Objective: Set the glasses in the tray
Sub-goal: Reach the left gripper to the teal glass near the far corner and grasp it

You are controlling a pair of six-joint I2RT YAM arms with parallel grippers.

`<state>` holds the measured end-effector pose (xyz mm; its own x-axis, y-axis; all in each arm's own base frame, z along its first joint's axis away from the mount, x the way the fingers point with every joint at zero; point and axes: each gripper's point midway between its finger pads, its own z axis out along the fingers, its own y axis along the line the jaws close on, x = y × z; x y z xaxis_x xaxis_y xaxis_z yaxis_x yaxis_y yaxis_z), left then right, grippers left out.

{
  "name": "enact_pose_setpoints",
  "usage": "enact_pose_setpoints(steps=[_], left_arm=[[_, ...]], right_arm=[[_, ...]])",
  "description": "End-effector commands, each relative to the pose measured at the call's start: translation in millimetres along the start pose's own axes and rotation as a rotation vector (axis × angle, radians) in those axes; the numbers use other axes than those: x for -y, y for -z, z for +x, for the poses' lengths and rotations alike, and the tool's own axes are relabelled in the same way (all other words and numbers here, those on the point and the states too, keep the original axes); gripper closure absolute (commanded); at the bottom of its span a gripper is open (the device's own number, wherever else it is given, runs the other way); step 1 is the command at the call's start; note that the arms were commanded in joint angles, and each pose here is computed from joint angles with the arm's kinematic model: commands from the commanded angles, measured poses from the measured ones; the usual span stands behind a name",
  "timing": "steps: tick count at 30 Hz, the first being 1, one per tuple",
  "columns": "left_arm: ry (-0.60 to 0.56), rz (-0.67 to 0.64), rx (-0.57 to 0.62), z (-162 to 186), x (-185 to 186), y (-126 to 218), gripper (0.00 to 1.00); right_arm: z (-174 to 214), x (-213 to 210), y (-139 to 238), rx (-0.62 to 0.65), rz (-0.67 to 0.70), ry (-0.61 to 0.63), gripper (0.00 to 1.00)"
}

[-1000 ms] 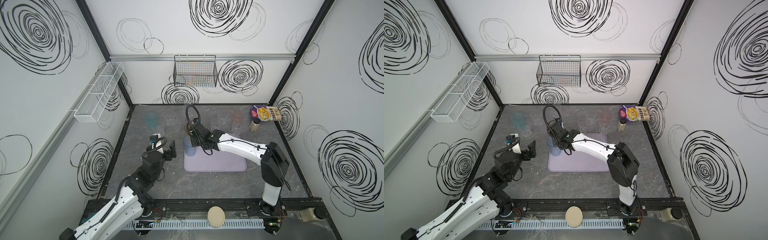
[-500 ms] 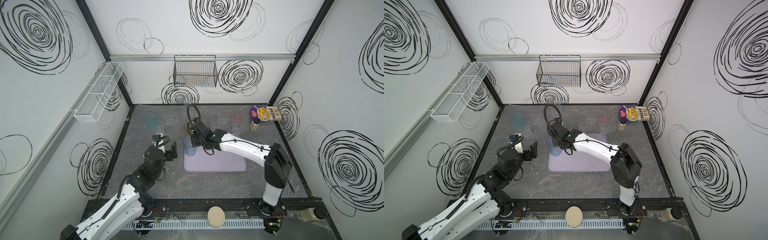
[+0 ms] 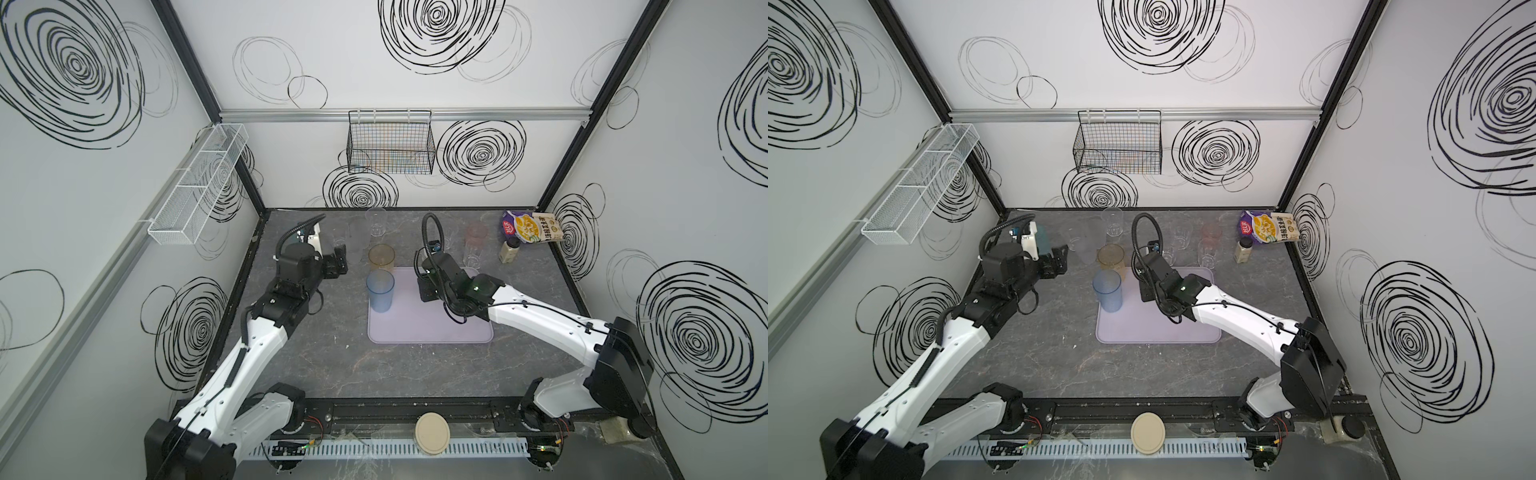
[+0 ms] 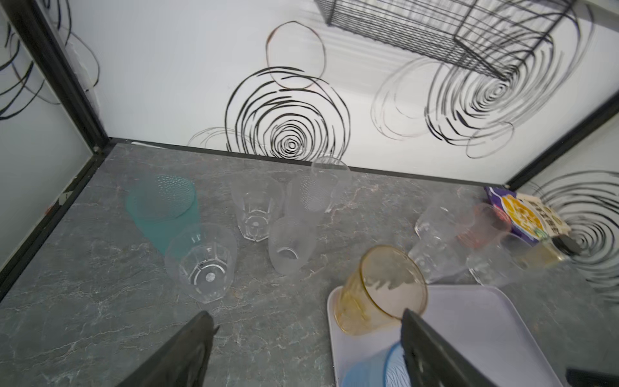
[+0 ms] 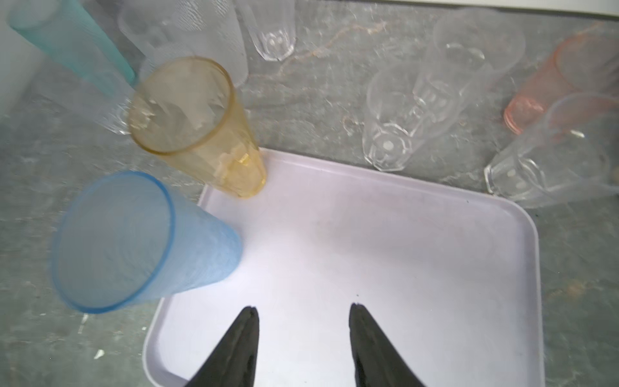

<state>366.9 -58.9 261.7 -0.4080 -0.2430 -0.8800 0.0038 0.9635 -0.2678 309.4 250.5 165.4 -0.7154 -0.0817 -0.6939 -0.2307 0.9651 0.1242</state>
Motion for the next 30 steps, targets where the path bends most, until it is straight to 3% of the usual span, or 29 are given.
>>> enact_pose_setpoints(steps=[1, 12, 18, 24, 30], left_arm=[[0.147, 0.056, 0.022, -22.1, -14.1, -22.9, 0.12], [0.113, -0.351, 0.034, -61.8, -123.5, -87.2, 0.14], [0.138, -0.346, -0.063, -48.6, -150.2, -135.4, 0.28], [0.069, -0.439, -0.139, -28.6, -174.1, -157.1, 0.28], [0.075, -0.452, -0.202, -7.8, -190.1, -175.5, 0.31]], right_arm=[[-10.0, 0.0, 11.0, 0.064, -0.03, -0.016, 0.51], [15.1, 0.4, 10.7, 0.03, -0.069, -0.011, 0.51], [13.0, 5.0, 10.0, 0.038, -0.047, 0.013, 0.51], [10.4, 10.3, 9.8, 0.04, -0.029, 0.019, 0.51], [12.3, 11.7, 8.8, 0.034, -0.041, 0.011, 0.51]])
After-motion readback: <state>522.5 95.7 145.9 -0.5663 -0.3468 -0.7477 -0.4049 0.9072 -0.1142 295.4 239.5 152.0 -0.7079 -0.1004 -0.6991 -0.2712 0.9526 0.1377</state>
